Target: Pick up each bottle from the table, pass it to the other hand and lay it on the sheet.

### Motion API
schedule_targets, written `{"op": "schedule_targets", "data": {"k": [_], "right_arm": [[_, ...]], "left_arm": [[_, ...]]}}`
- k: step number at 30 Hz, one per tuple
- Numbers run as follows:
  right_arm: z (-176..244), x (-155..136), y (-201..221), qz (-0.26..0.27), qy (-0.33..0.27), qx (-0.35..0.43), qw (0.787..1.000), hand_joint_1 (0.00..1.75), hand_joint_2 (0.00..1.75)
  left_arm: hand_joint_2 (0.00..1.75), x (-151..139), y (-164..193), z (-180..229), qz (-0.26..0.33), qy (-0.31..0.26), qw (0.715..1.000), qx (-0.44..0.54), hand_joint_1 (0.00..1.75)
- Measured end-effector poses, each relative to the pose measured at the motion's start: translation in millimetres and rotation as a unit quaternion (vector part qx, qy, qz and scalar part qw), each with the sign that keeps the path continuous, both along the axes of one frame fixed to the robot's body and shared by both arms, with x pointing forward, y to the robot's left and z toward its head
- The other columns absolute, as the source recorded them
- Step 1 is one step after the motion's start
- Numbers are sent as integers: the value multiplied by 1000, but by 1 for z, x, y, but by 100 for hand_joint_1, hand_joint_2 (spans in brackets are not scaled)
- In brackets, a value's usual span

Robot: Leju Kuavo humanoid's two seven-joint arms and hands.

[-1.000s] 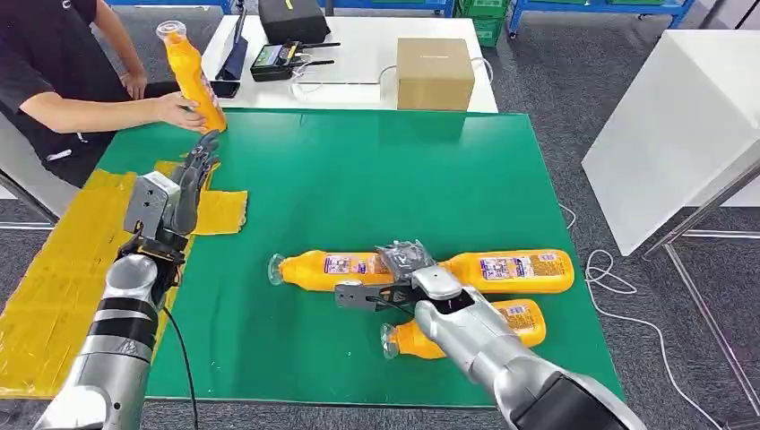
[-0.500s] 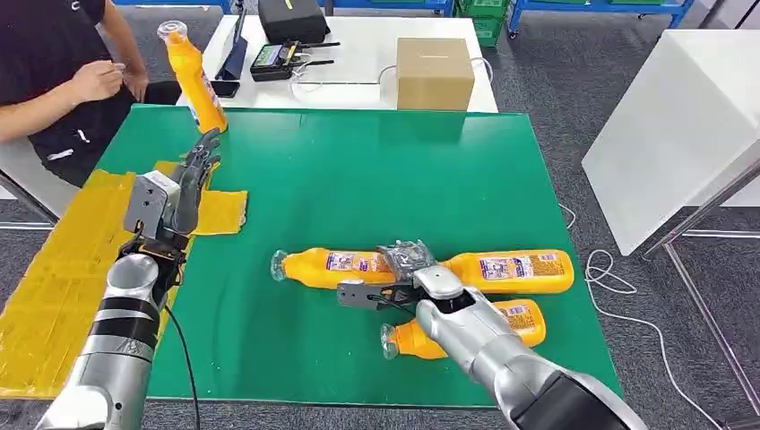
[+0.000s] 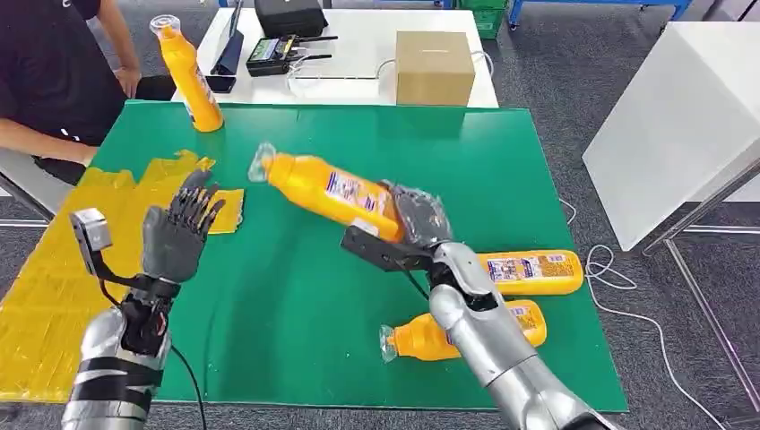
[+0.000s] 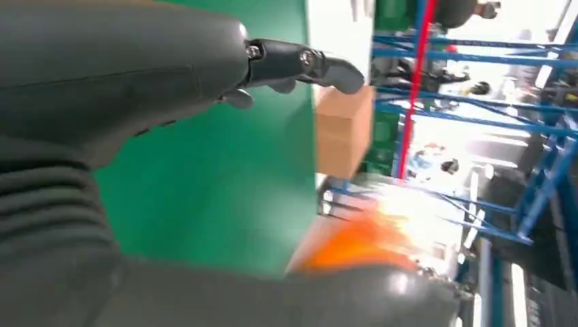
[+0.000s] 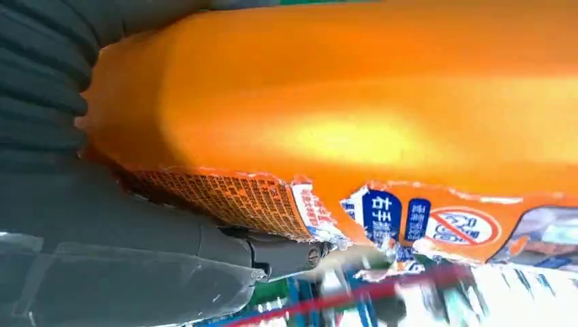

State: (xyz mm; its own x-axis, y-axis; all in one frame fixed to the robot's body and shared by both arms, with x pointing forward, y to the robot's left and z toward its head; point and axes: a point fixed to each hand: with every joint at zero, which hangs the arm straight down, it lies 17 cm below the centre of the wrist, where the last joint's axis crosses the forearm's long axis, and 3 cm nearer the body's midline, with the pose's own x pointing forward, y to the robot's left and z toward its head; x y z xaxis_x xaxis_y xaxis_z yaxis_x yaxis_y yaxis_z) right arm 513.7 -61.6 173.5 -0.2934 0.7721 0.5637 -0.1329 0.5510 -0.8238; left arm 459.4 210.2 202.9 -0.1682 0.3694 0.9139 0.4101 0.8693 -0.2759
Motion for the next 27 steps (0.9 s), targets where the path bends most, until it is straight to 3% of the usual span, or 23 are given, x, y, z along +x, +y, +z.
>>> {"op": "schedule_targets", "data": {"k": [4,11,19,27], "right_arm": [[44,-16,4,13,-55,40,998,175,175],[78,-28,6,21,-95,79,992,175,175],[86,-34,16,32,-98,91,991,175,175],[69,-55,74,92,-62,78,991,175,175]], "left_arm": [[175,-16,-10,0,-7,-2,1000,-6,0],[175,-30,-27,8,-28,-13,999,-10,0],[175,-36,-43,13,-43,-25,999,-5,0],[175,-44,-74,34,-73,-53,996,-10,0]]}}
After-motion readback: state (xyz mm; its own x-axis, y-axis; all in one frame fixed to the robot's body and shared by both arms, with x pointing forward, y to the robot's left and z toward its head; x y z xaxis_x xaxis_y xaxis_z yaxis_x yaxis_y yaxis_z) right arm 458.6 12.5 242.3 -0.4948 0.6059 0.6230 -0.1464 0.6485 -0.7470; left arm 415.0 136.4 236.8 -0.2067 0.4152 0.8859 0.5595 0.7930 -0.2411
